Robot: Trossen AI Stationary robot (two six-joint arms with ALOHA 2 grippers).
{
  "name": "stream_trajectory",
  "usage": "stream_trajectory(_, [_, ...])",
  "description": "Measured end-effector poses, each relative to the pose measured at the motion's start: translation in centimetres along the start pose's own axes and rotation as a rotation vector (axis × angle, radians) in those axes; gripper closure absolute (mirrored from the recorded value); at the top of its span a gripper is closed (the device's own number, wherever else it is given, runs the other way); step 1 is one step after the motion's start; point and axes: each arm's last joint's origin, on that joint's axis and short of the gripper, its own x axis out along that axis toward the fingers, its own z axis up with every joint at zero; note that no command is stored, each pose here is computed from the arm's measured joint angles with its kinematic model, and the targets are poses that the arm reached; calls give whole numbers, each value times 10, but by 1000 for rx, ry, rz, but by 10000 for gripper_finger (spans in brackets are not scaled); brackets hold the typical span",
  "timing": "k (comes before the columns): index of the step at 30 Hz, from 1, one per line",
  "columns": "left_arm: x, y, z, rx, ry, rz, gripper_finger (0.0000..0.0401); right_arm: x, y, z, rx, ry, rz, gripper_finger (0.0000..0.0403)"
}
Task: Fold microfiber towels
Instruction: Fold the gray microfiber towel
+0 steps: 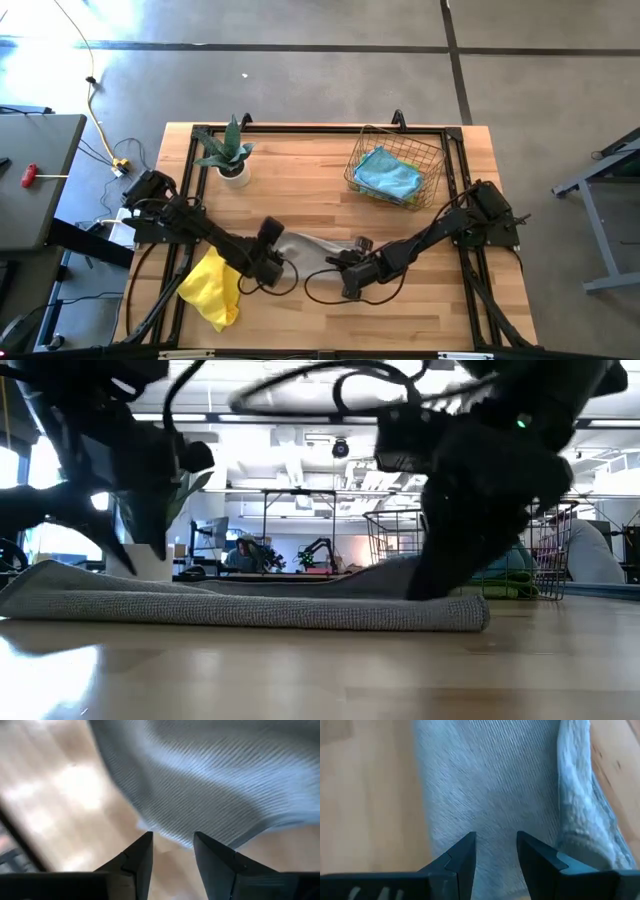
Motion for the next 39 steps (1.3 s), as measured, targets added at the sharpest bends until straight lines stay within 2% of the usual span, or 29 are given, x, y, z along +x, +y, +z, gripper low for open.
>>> stream_trajectory(6, [5, 12, -4, -36, 47, 78, 270, 4, -7, -11, 12, 16, -29, 268])
stream_trajectory(8, [1, 12, 1, -67, 19, 9, 270, 5, -9, -13, 28, 15, -36, 268])
stream_trajectory(12, [-9, 4, 13, -98, -82, -197, 270, 5, -10, -13, 15, 17, -41, 268])
stream_trajectory(15, [-10, -3, 17, -97, -141, -243, 270, 5, -10, -13, -2, 16, -43, 268])
stream_trajectory(20, [4, -7, 8, -81, -104, -181, 270, 6, -10, -13, -18, 18, -41, 268])
stream_trajectory(28, [28, 4, -12, -124, 18, -45, 270, 6, -10, -14, -22, 20, -38, 268])
stream_trajectory(34, [38, 18, -29, -93, 164, 132, 270, 6, -10, -14, -23, 21, -37, 268])
stream_trajectory(36, [39, 20, -33, -82, 206, 155, 270, 6, -10, -14, -21, 21, -36, 268])
stream_trajectory(39, [28, 23, -31, -92, 210, 131, 270, 2, -10, -12, -20, 24, -25, 268])
